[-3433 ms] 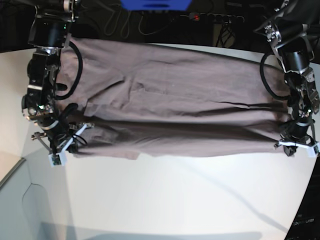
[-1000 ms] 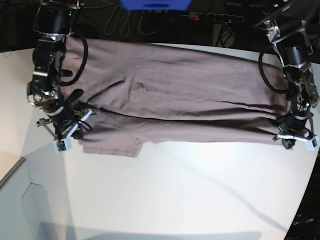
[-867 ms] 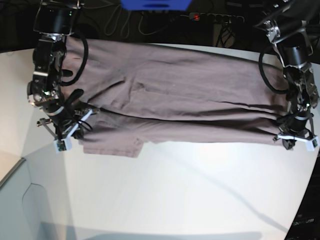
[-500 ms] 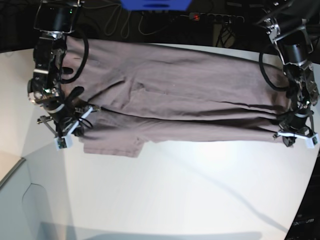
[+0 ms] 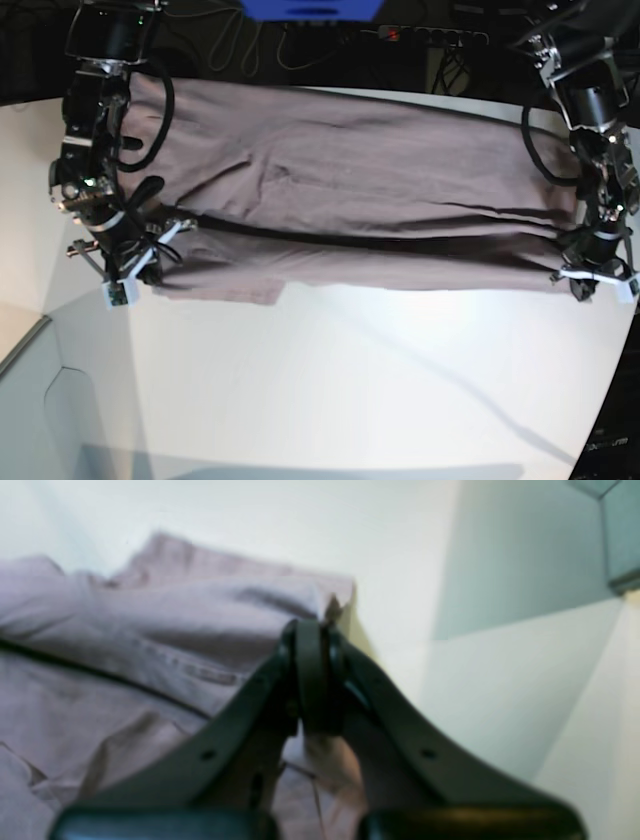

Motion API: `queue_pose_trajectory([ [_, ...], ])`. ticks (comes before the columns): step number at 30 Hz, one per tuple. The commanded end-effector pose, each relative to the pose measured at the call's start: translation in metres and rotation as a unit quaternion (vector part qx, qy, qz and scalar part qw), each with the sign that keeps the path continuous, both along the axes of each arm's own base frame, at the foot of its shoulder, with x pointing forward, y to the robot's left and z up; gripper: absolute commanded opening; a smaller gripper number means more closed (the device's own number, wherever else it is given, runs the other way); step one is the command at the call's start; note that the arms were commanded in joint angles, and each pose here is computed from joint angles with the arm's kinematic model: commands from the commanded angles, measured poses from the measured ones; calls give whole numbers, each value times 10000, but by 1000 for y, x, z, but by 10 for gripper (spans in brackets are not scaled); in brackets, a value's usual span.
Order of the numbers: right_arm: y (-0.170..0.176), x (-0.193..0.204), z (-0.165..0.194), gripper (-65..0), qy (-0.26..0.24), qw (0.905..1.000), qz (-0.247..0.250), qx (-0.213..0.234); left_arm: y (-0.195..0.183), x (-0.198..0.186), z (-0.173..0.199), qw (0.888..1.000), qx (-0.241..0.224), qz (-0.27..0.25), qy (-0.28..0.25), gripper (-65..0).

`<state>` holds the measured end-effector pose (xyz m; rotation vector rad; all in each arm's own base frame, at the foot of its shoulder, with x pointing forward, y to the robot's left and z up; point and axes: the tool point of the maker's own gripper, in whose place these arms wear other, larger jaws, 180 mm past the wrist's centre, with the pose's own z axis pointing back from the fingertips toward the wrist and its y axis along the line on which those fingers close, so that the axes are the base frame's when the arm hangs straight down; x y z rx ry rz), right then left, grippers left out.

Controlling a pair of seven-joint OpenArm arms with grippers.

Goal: Layout the t-shirt on the table in an organized manner, then fold the t-shirt properly
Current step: 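Lower the folded edge onto the shirt with both grippers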

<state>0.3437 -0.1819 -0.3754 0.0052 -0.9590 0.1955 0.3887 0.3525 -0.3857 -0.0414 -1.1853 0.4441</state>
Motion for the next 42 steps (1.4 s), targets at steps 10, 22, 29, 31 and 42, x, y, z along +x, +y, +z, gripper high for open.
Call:
queue_pose_trajectory([
  [10,-1,0,14,-650,-254,9997,12,-26,12,4,21,9994,183,51,-285,-650],
  [22,-1,-14,6,-650,-122,9999,20,-42,12,-6,20,9992,285,14,-271,-650],
  [29,-1,-22,-1,-650,-15,10000,20,-39,10,-10,22,9990,340,-20,-280,-650],
  [31,-1,-22,-2,-650,-8,10000,19,-37,11,-11,20,9991,336,-15,-252,-650],
  [42,-2,-38,-13,-650,178,9998,27,-67,28,-28,17,9989,301,271,-228,-650],
])
